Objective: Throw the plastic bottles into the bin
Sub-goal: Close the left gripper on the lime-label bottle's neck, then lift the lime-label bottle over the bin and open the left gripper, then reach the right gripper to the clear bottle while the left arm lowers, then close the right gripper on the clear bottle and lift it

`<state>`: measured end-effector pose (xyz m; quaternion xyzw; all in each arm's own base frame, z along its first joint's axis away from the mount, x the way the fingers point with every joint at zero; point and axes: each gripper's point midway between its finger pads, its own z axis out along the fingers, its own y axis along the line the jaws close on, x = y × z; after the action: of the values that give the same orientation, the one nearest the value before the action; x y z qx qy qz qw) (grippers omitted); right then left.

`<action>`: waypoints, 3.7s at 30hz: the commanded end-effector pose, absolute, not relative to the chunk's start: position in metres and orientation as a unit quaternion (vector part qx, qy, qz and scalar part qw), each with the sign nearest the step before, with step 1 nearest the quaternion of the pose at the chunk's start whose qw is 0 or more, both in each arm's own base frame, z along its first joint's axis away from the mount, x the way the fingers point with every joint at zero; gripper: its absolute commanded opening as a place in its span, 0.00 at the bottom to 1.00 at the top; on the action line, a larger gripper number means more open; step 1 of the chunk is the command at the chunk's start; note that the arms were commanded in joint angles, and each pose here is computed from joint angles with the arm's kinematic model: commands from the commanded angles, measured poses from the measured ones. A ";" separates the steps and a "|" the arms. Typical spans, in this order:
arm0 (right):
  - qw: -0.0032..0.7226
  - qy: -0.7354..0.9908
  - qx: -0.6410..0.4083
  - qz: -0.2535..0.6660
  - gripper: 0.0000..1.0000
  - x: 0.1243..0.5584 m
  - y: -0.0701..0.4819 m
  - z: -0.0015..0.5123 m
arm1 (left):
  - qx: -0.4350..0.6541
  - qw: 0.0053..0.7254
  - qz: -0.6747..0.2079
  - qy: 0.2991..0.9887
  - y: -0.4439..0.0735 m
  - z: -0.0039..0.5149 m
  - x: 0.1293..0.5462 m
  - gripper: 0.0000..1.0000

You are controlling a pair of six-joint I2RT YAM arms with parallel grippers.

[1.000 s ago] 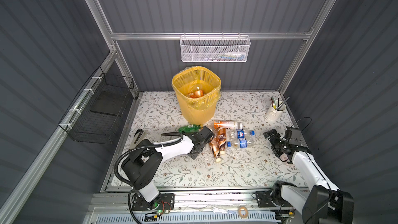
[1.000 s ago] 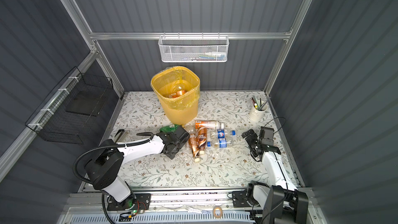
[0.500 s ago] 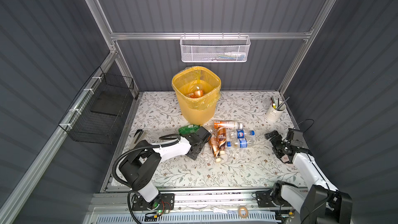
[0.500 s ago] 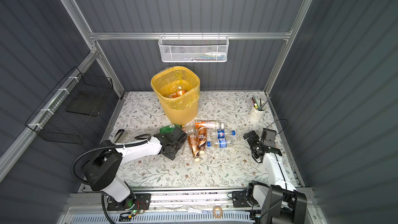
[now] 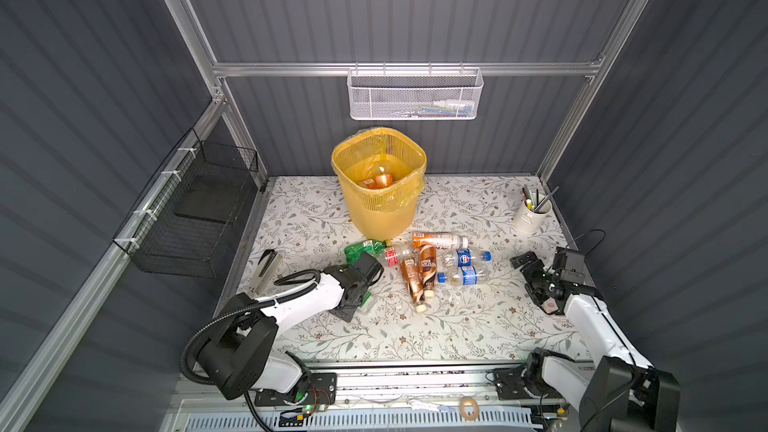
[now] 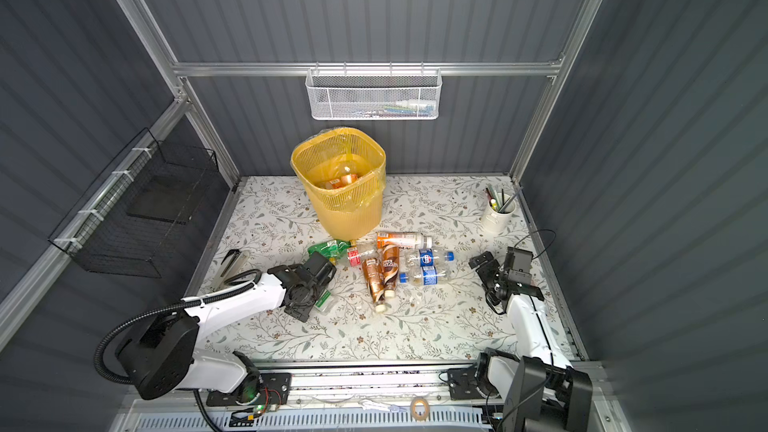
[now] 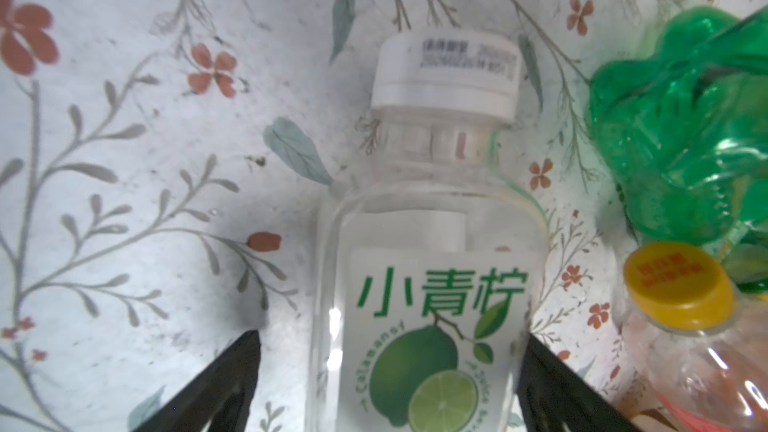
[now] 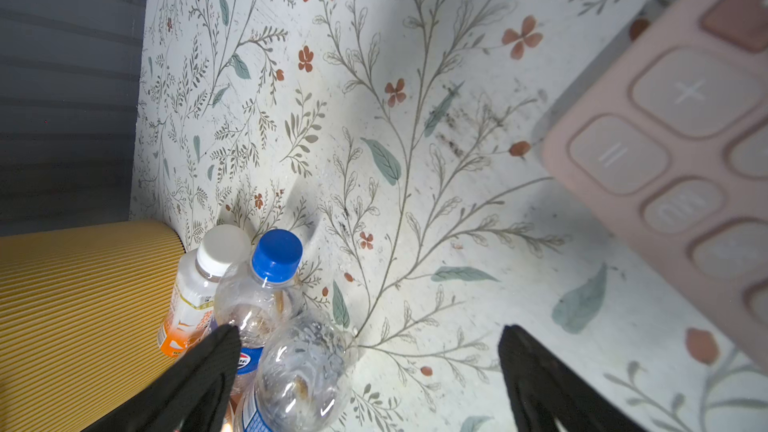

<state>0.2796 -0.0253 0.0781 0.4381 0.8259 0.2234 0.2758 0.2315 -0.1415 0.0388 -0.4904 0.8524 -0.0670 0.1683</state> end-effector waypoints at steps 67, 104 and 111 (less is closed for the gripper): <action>0.274 0.799 0.467 0.261 0.99 0.273 0.027 0.112 | -0.015 0.630 -0.098 0.770 -0.167 0.389 0.349 0.99; 0.169 0.824 0.507 0.188 0.80 0.276 0.105 0.039 | -0.131 0.619 -0.001 0.774 -0.090 0.334 0.299 0.99; 0.172 0.813 0.527 0.178 0.59 0.266 0.093 0.029 | -0.142 0.615 0.013 0.775 -0.083 0.328 0.296 0.99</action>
<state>0.2749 0.1055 0.0368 0.5128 0.8178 0.2007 0.1670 0.3017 -0.0946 0.3338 -0.1301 0.7760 -0.0083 0.6171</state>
